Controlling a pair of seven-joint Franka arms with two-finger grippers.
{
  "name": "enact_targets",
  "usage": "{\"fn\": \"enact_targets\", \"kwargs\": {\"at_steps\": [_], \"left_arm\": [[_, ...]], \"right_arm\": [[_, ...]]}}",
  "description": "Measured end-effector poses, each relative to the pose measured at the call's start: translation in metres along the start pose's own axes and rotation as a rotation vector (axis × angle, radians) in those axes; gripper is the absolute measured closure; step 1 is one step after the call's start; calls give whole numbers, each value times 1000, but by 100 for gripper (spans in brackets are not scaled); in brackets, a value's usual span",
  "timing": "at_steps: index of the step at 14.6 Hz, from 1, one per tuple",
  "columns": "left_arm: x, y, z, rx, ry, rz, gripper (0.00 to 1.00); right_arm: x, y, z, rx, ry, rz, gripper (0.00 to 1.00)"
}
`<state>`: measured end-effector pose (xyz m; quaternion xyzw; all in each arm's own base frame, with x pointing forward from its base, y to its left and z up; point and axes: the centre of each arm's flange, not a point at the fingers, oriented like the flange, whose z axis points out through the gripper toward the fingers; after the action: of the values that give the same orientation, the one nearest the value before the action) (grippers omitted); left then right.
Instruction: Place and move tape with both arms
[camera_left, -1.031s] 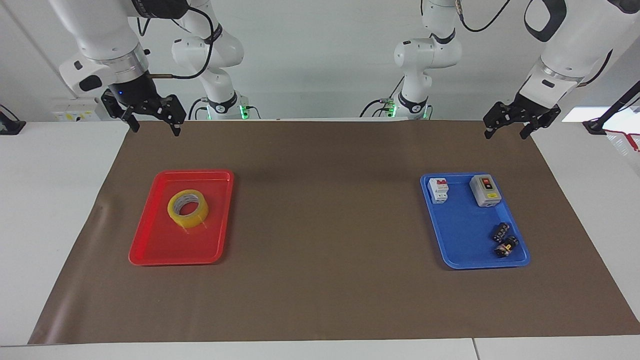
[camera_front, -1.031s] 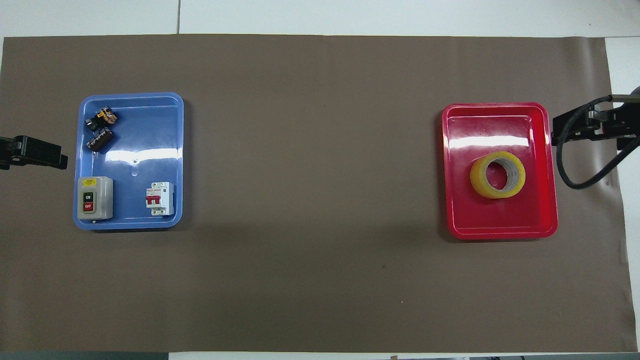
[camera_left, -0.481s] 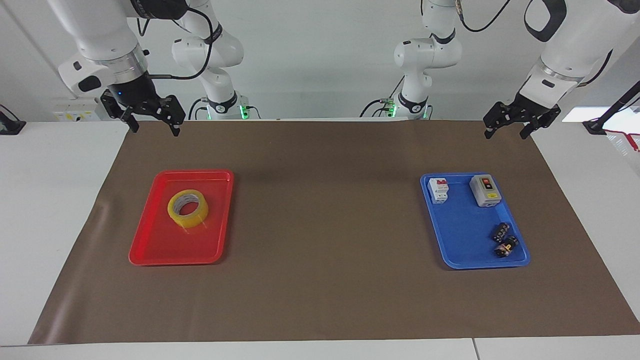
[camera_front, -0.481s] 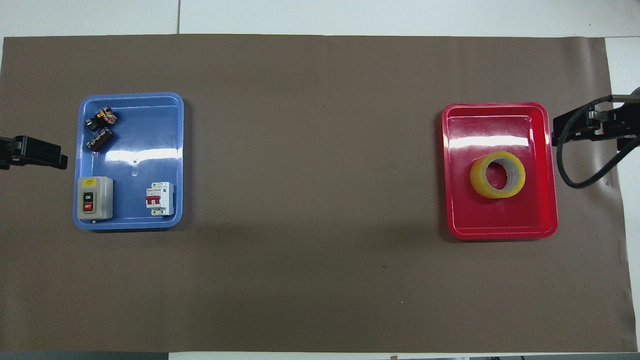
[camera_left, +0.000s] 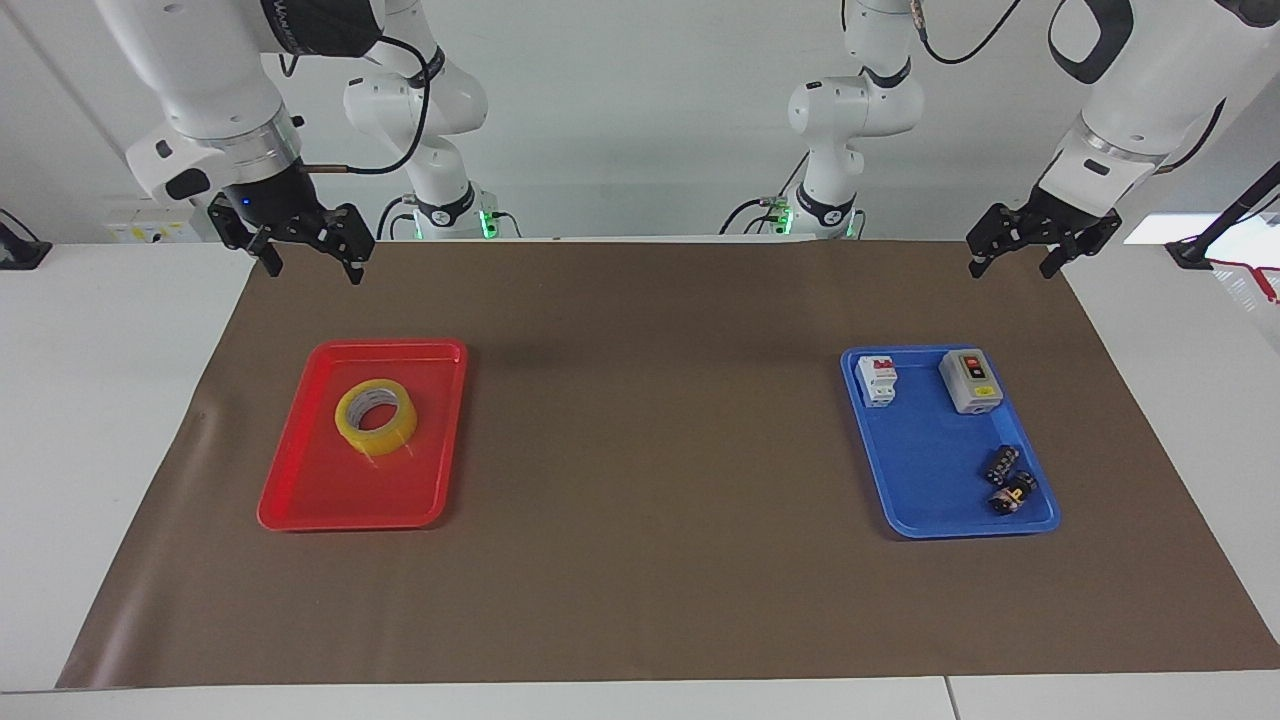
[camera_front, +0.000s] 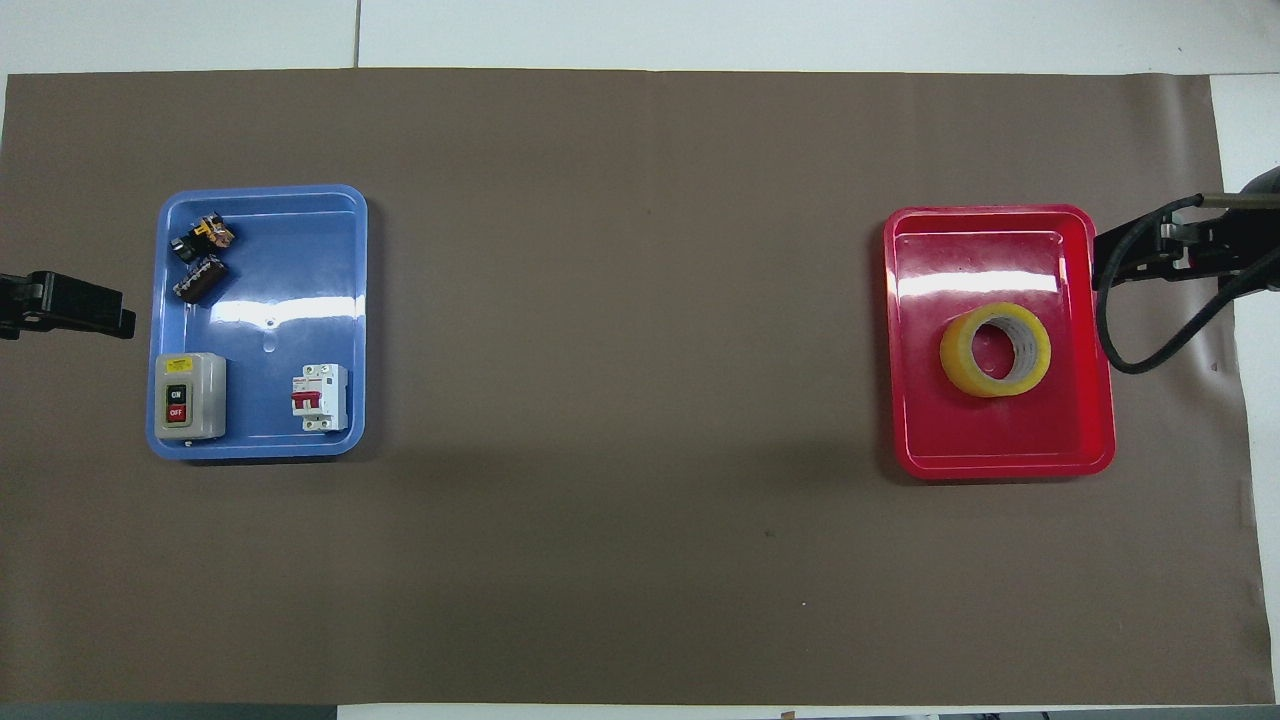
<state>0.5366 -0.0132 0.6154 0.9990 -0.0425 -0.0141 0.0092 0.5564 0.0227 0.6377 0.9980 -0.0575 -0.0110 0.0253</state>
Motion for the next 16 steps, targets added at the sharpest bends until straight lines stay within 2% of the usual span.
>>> {"fn": "enact_targets", "kwargs": {"at_steps": [16], "left_arm": [[0,0,0,0,0,0,0]], "right_arm": [[-3,17,-1,-1,-15,-19,0]]}}
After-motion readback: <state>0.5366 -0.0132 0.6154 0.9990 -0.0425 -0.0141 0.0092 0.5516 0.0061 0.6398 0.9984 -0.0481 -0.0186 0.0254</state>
